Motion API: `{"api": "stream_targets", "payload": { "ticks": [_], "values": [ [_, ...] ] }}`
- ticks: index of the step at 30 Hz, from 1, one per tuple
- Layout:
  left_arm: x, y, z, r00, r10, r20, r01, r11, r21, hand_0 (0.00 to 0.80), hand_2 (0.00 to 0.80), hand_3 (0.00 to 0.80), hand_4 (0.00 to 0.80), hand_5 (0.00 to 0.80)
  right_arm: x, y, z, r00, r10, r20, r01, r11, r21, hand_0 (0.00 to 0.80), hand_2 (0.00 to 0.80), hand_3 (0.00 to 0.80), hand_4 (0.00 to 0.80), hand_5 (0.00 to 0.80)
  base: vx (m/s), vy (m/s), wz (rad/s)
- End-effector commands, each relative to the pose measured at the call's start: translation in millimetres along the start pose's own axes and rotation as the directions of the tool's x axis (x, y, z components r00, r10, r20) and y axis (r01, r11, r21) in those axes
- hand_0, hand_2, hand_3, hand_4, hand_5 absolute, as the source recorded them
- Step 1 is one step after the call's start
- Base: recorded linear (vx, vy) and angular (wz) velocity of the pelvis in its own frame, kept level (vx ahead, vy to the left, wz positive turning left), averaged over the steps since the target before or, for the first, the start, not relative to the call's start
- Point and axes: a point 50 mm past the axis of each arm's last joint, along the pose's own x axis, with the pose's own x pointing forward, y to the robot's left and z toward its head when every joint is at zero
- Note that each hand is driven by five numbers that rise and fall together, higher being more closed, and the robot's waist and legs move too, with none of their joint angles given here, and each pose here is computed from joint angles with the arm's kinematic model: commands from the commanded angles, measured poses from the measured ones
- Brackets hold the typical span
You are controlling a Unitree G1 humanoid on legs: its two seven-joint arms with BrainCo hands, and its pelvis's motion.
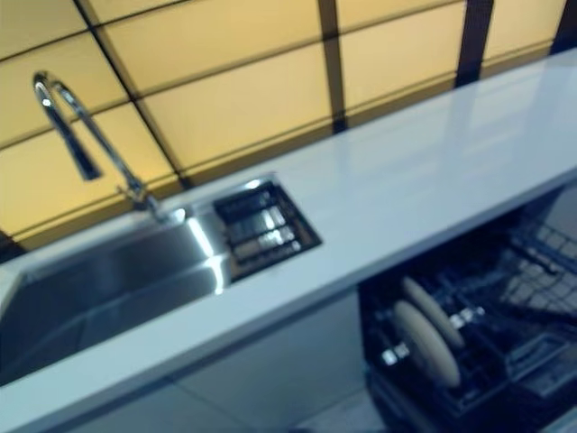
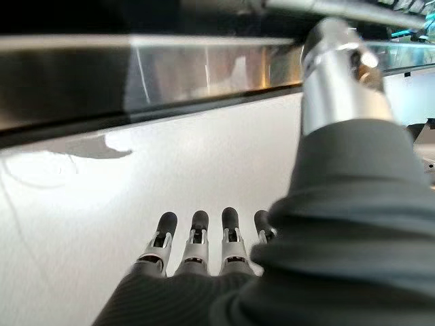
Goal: Take plates into dishwasher
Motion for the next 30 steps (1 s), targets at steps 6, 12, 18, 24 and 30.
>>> {"api": "stream_targets", "payload": {
  "ticks": [6, 12, 18, 24, 30],
  "values": [
    [3.0, 21.4, 24.9, 0.993, 0.074, 0.091, -0.071, 0.997, -0.035, 0.0, 0.0, 0.0, 0.0, 0.0, -27.9, 95.0, -10.5, 0.884, 0.461, 0.081, -0.468, 0.865, 0.183, 0.0, 0.0, 0.0, 0.0, 0.0, -0.058, 0.016, -0.1],
    [3.2, 19.6, 23.4, 0.995, 0.061, 0.081, -0.059, 0.998, -0.028, 0.0, 0.0, 0.0, 0.0, 0.0, -39.3, 117.7, -7.8, 0.831, 0.549, 0.085, -0.555, 0.811, 0.187, 0.0, 0.0, 0.0, 0.0, 0.0, 0.028, 0.023, -0.01],
    [2.1, 17.1, 17.8, 0.996, 0.051, 0.071, -0.049, 0.999, -0.021, 0.0, 0.0, 0.0, 0.0, 0.0, -48.7, 131.2, -5.8, 0.768, 0.633, 0.097, -0.639, 0.748, 0.181, 0.0, 0.0, 0.0, 0.0, 0.0, 0.042, 0.028, -0.05],
    [1.6, 15.1, 17.6, 0.996, 0.051, 0.071, -0.05, 0.999, -0.01, 0.0, 0.0, 0.0, 0.0, 0.0, -66.3, 148.8, -11.8, 0.664, 0.74, 0.105, -0.745, 0.643, 0.177, 0.0, 0.0, 0.0, 0.0, 0.0, 0.007, 0.002, 0.02],
    [1.3, 16.9, 19.2, 0.996, 0.056, 0.074, -0.056, 0.998, 0.004, 0.0, 0.0, 0.0, 0.0, 0.0, -89.0, 170.3, -17.9, 0.543, 0.835, 0.091, -0.835, 0.527, 0.156, 0.0, 0.0, 0.0, 0.0, 0.0, 0.005, -0.005, -0.01]
  ]
}}
